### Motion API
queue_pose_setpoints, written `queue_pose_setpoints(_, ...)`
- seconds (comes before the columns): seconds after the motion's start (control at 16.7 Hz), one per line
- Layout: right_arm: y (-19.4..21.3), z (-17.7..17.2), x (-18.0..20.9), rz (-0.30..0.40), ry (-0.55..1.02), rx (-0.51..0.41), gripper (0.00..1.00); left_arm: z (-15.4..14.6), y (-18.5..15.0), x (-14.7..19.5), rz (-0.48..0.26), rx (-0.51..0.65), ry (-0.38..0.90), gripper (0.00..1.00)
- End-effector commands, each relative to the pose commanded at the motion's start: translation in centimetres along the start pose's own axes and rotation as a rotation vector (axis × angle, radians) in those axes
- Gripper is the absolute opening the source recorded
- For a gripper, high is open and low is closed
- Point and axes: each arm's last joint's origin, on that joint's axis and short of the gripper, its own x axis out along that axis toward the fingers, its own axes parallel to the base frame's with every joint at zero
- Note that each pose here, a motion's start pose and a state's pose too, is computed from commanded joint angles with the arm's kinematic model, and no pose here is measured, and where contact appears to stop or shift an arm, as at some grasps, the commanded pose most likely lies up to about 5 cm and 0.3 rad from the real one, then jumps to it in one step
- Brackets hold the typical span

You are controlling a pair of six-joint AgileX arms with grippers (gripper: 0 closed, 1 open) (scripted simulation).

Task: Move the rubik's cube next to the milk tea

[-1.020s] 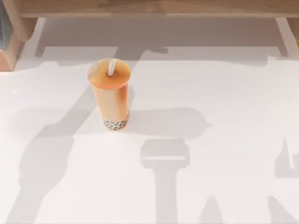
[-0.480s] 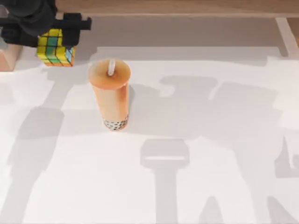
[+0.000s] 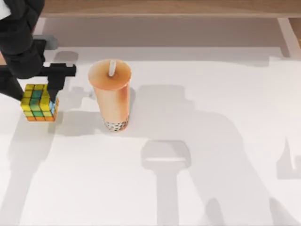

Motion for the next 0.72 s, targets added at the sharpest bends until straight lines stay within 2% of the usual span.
queue_pose_setpoints(0.18, 0.0, 0.0, 0.0, 0.0, 0.0, 0.0, 1.0, 0.0, 0.0, -0.1, 0.003, 0.003, -0.006, 0.0)
queue_pose_setpoints(0.3, 0.0, 0.0, 0.0, 0.0, 0.0, 0.0, 1.0, -0.1, 0.6, -0.2, 0.032, 0.006, -0.015, 0.0)
queue_pose_setpoints(0.72, 0.0, 0.0, 0.0, 0.0, 0.0, 0.0, 1.0, -0.3, 3.8, -1.6, 0.224, 0.025, -0.091, 0.0)
